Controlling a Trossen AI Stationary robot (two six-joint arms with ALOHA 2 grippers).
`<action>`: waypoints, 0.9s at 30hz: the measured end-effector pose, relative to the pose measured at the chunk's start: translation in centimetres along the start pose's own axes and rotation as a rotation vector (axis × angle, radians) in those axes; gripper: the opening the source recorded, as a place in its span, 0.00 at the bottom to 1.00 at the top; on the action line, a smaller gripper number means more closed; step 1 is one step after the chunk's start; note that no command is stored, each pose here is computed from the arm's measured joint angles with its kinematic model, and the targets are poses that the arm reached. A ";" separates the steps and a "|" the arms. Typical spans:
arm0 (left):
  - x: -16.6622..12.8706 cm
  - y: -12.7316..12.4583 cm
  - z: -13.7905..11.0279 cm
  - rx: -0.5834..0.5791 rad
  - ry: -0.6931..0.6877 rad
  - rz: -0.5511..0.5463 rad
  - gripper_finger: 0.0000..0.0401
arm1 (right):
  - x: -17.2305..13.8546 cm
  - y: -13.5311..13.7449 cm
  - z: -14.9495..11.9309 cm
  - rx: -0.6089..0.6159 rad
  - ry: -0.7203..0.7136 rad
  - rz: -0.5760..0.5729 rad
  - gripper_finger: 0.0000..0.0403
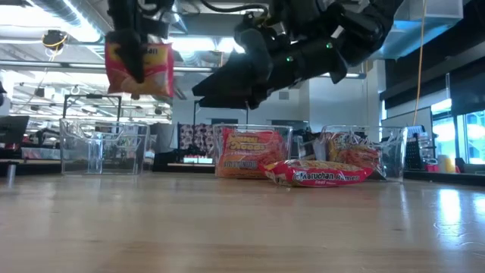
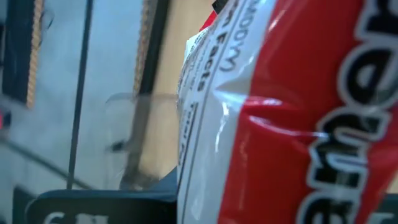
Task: Sort Maruchan noodles
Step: Put the red noodle pack into the left transparent bin
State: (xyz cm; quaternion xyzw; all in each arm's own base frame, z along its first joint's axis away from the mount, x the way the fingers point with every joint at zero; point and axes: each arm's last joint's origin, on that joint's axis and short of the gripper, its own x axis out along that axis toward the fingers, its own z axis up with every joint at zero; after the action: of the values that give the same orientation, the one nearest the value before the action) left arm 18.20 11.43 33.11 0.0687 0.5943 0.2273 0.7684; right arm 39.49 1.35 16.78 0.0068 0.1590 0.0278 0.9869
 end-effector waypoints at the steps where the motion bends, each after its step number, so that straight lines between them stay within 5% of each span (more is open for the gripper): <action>1: 0.3 0.7 -0.3 -0.028 0.016 0.012 0.15 | 0.1 0.0 -0.1 0.000 0.003 0.001 0.69; 10: 5.4 5.8 -1.5 -0.135 0.219 0.012 0.15 | 0.1 0.1 0.3 -0.016 -0.043 0.022 0.69; 16: 9.3 8.3 -2.1 -0.190 0.229 -0.117 0.15 | 0.1 0.2 0.3 -0.045 -0.042 0.064 0.69; 27: 14.7 10.8 -4.4 -0.270 0.404 -0.164 0.15 | 0.1 0.3 0.0 -0.062 -0.015 0.090 0.69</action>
State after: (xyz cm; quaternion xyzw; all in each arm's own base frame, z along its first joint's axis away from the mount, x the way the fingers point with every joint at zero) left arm 13.94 26.62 22.96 -0.1297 0.7037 0.2508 0.6520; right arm 39.53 1.61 16.76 -0.0166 0.1504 0.0772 0.9855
